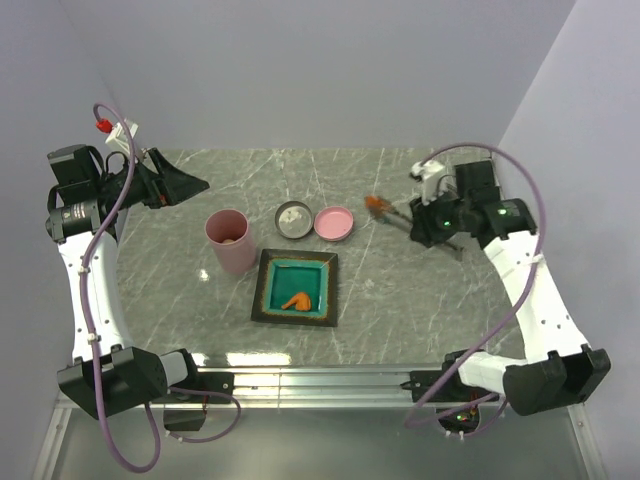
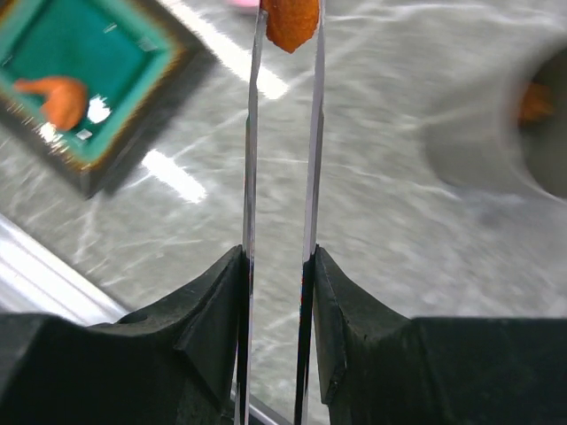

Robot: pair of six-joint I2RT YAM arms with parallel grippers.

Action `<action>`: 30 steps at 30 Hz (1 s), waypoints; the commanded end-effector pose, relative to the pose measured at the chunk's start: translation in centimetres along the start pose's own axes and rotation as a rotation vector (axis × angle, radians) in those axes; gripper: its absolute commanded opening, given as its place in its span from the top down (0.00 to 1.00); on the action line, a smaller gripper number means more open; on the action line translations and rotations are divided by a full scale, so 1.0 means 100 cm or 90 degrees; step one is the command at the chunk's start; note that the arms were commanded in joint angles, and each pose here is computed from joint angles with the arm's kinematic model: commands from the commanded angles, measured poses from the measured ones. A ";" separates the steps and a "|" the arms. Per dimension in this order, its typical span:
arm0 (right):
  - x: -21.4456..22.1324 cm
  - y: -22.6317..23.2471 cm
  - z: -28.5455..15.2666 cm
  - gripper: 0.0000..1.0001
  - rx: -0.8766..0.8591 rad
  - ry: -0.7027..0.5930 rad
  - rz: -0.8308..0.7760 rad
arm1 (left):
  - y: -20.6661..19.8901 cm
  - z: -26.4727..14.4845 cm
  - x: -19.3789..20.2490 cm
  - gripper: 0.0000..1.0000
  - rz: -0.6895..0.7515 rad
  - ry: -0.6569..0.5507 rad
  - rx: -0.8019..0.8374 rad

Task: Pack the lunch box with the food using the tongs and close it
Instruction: Place the food into the lunch box

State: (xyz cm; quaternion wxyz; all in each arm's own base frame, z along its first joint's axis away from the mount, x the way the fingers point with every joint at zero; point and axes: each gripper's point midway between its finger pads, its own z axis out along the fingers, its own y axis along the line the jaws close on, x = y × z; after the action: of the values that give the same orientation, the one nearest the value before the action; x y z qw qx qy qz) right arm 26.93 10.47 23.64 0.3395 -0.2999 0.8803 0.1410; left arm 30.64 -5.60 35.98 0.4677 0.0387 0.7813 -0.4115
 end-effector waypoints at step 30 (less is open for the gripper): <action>0.010 -0.133 -0.078 0.45 0.146 -0.029 0.112 | -0.009 -0.001 -0.019 0.01 0.028 -0.024 0.018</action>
State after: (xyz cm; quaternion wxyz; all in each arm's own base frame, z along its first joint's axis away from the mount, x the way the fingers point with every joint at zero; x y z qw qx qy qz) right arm 30.28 -3.93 25.39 0.3435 -0.1649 0.9206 0.0853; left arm 31.18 -5.46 36.15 0.4685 0.0335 0.7791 -0.4153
